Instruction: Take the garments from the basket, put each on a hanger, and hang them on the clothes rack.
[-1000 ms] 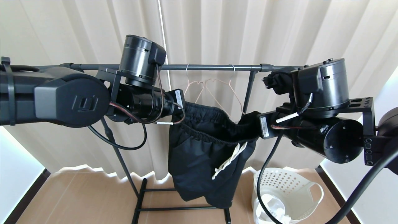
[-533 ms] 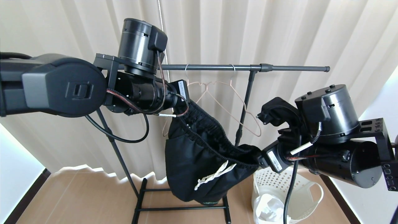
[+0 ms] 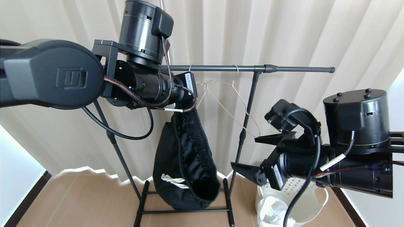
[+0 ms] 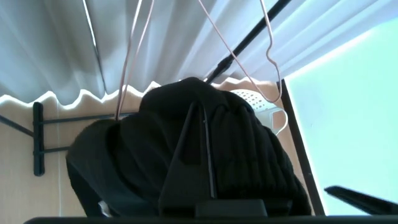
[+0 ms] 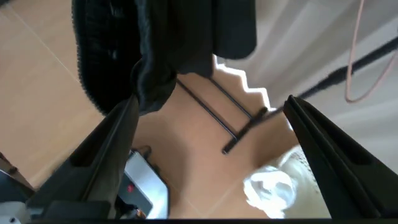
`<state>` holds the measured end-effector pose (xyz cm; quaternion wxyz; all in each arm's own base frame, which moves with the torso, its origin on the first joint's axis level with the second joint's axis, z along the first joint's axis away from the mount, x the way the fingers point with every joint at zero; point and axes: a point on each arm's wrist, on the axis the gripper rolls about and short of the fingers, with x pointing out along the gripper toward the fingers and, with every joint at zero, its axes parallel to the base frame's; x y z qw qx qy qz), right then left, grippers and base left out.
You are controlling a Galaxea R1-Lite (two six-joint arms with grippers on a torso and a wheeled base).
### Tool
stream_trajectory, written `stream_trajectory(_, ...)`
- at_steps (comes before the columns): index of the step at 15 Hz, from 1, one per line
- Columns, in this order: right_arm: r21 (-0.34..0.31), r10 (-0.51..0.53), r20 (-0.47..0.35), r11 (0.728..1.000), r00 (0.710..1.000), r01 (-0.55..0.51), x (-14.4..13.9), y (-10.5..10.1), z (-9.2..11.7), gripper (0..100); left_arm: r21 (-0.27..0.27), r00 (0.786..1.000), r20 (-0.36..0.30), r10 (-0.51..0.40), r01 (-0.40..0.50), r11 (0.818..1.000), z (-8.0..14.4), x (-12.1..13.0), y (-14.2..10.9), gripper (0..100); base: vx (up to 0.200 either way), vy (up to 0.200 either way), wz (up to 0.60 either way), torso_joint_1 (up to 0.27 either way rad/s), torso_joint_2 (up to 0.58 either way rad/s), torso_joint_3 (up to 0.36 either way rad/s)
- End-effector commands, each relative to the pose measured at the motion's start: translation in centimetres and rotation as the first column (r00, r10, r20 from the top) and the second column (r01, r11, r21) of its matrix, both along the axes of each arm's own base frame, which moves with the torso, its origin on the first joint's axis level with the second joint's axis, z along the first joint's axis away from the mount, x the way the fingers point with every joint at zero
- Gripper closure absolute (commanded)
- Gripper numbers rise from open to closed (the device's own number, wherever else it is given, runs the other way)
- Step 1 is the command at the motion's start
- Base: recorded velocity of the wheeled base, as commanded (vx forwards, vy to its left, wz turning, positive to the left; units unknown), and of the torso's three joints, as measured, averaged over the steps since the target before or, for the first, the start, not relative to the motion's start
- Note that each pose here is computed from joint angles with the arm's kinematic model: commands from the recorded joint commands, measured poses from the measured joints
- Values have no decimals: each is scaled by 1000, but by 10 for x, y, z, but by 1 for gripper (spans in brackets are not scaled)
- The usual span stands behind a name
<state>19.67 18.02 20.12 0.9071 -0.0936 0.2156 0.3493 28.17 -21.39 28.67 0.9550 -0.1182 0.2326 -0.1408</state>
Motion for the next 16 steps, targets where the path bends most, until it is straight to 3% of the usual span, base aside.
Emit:
stream_trajectory(1,69,6,-31,998,1000,-4,-1,12,-5,0,-2,1000,2,-8,8,1000,1,-3,-1,100,0,0,0,0,0,0)
stream_trajectory(3,136,15,-43,991,999,-9,-1,27,-7,0,1,1000,0,-6,6,1000,1,-4,-1,100,0,0,0,0,0,0)
stream_trajectory(5,137,14,-44,991,999,-8,0,29,-11,0,3,1000,2,-1,1,1000,1,-4,-2,100,0,0,0,0,0,0)
stream_trajectory(14,36,-125,-100,991,987,129,41,25,-46,0,2,999,16,-49,49,999,6,-18,-10,100,0,0,0,0,0,0)
stream_trajectory(15,42,-126,-95,991,987,130,42,26,-46,100,2,999,16,-52,52,999,6,-18,-11,100,0,0,0,0,0,0)
stream_trajectory(16,54,-125,-85,990,989,130,43,26,-47,100,0,998,20,-52,52,999,8,-20,-10,100,0,0,0,0,0,0)
